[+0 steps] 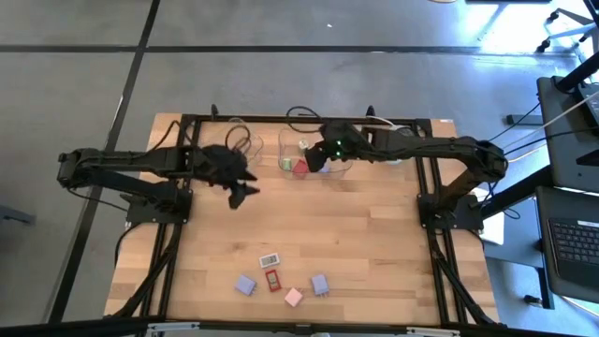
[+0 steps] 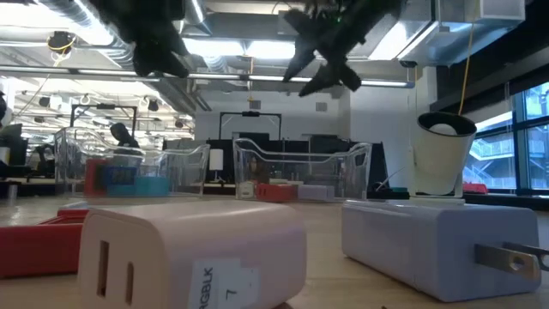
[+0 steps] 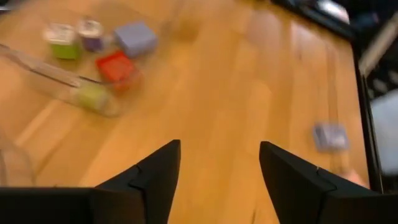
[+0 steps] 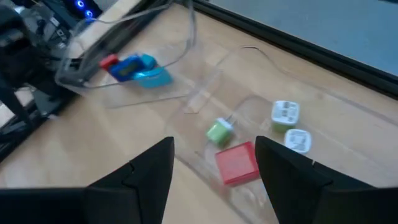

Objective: Pick & Place Office items
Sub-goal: Put the left blue charger adapter into the right transparent bin

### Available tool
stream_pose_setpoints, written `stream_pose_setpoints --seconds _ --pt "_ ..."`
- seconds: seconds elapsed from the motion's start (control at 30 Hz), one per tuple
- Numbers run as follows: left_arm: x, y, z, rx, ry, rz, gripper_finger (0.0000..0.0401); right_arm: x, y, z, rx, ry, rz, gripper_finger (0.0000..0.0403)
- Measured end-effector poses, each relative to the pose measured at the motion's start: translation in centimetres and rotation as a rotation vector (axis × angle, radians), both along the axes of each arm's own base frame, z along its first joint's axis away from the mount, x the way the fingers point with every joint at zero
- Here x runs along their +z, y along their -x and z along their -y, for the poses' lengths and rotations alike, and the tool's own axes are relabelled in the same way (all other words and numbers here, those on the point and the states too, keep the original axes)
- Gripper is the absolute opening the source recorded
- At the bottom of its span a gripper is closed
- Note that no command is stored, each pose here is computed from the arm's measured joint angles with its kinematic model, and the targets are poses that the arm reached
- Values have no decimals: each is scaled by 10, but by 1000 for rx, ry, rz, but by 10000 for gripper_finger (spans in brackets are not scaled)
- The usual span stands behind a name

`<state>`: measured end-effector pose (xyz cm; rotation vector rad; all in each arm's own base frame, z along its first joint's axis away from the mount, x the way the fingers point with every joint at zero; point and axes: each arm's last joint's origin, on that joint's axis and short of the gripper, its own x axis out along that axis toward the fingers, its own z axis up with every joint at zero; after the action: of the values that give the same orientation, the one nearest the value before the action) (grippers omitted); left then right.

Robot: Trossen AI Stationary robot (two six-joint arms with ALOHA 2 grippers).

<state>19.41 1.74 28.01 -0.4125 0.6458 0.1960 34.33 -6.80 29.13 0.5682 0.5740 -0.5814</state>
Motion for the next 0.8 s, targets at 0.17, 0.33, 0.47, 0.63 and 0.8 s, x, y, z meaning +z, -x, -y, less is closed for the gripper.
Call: stream_pose_setpoints --seconds 0.17,0.33,0.47,0.63,0.8 --pt "-3 2 24 -188 -63 -45 244 2 -2 -29 16 27 5 228" --pt "-13 5 52 -414 -87 -58 257 -1 -4 -51 66 27 -14 228" --pt "-23 9 78 -494 -29 -91 257 -1 -4 -70 100 29 -19 228" --pt "-34 2 113 -470 38 -107 257 -5 1 -95 157 22 -68 228" --pt "-49 -11 155 -566 52 -46 260 -7 7 -124 185 -30 -83 223"
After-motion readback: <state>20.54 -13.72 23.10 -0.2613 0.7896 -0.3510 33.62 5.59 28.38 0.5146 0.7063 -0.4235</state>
